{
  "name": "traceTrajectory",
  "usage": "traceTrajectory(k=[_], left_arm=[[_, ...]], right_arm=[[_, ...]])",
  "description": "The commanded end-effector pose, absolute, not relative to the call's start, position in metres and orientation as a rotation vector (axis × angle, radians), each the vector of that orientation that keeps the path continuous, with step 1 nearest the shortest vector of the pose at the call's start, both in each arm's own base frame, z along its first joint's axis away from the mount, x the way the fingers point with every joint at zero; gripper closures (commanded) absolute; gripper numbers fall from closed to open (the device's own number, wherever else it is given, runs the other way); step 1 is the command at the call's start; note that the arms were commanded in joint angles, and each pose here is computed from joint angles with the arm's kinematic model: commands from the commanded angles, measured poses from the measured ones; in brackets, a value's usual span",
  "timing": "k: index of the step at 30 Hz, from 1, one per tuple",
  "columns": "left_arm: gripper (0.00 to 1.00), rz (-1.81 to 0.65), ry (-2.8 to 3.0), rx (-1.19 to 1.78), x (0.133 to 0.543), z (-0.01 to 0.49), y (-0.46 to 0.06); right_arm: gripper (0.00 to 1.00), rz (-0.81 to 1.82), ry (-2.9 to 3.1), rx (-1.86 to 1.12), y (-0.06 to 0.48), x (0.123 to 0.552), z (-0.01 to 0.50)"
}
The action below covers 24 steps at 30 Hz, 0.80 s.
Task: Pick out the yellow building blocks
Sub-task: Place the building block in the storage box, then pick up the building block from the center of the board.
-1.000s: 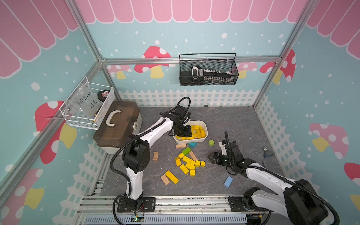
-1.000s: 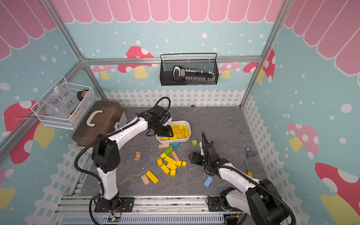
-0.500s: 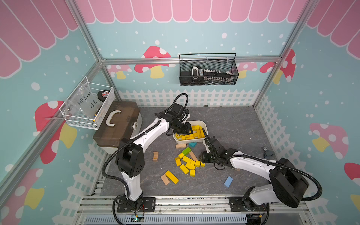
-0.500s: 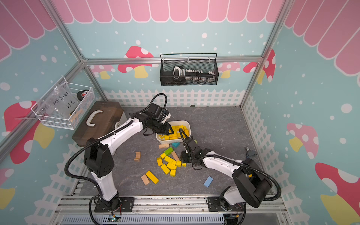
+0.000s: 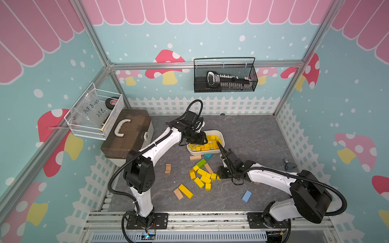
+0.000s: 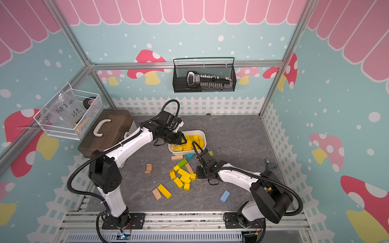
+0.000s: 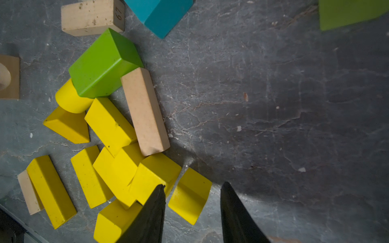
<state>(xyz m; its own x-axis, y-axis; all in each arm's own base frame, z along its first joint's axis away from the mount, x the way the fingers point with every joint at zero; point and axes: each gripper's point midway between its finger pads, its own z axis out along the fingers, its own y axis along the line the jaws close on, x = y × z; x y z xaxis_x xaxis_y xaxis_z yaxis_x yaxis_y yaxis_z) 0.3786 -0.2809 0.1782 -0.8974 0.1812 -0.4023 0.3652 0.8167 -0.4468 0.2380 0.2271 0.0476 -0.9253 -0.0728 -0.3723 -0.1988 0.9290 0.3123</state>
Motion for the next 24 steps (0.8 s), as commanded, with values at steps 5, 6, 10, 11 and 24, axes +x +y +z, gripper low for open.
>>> traceTrajectory(k=[5, 6, 10, 11, 24], left_arm=[[0.54, -0.719, 2.664, 0.457, 0.377, 0.173, -0.282], [0.54, -0.721, 2.669, 0.457, 0.377, 0.172, -0.283], [0.54, -0.681, 2.665, 0.449, 0.38, 0.173, -0.278], [0.54, -0.678, 2.664, 0.449, 0.379, 0.173, -0.278], [0.54, -0.658, 2.648, 0.457, 0.381, 0.178, -0.275]], right_arm=[[0.58, 0.455, 2.761, -0.194, 0.226, 0.235, 0.042], [0.59, 0.456, 2.762, -0.194, 0.226, 0.235, 0.042], [0.59, 0.455, 2.752, -0.195, 0.227, 0.238, 0.044], [0.59, 0.456, 2.749, -0.195, 0.229, 0.24, 0.045], [0.67, 0.451, 2.79, -0.231, 0.237, 0.241, 0.037]])
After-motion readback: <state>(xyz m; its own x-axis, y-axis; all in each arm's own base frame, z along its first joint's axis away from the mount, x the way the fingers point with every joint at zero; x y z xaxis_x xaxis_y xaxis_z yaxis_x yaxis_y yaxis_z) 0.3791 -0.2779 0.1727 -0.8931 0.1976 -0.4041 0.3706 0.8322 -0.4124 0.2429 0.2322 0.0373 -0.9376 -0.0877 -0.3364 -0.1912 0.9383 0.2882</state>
